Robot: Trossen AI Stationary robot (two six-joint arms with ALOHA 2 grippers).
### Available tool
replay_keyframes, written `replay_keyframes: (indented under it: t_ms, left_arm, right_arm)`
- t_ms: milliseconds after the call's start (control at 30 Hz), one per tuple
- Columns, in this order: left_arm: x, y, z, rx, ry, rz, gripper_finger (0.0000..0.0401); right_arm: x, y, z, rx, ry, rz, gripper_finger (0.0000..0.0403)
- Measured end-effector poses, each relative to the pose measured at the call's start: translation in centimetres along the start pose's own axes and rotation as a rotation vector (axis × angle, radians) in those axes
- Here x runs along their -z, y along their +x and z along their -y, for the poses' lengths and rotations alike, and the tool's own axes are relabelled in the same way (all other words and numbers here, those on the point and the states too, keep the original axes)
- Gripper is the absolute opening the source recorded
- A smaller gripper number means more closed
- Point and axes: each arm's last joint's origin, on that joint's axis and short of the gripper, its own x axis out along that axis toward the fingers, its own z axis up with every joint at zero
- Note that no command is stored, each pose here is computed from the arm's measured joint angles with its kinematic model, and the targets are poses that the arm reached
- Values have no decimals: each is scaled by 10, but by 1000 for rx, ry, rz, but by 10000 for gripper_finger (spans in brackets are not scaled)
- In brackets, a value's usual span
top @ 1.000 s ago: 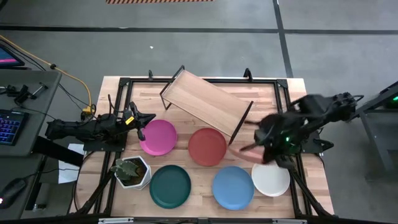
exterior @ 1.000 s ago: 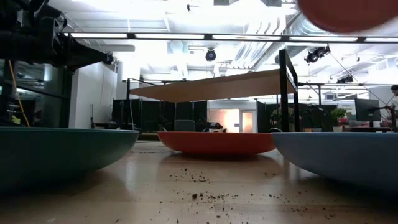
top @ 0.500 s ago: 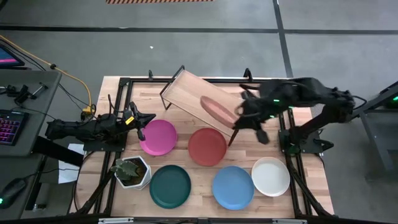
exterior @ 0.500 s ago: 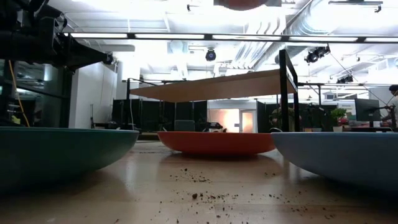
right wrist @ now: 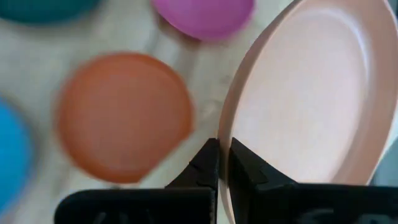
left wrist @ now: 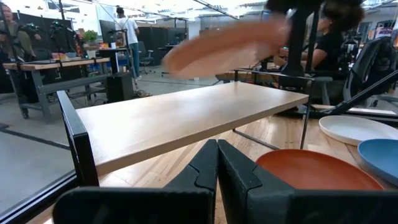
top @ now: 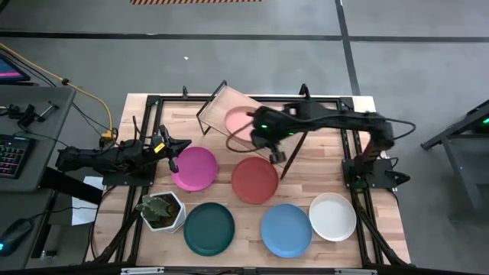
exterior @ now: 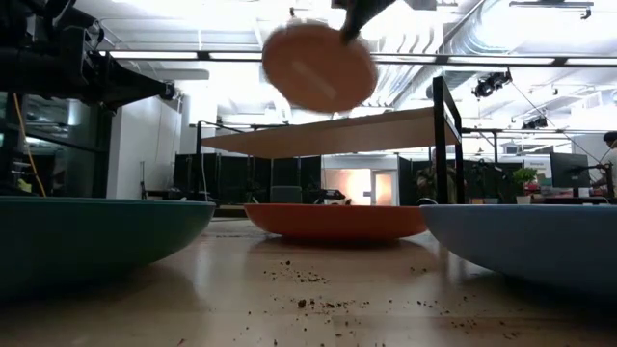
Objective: Place and stack plates onto a shelf
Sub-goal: Put the orange plate on the shelf
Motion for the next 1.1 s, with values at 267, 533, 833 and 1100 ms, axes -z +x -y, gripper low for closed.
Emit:
replay_keyframes:
  t_ms: [267,533,833,1100]
  left_arm:
    - [0,0,0,0,0,0,0]
    - [0,0,0,0,0,0,0]
    - [0,0,0,0,0,0,0]
    - [0,0,0,0,0,0,0]
  right_arm:
    - [-6,74,31,174,-106,-113,0]
    - [-4,102,38,165,-184,-151,0]
    - [-12,109,46,220,-198,-76,0]
    - [-8,109,46,208,-198,-106,0]
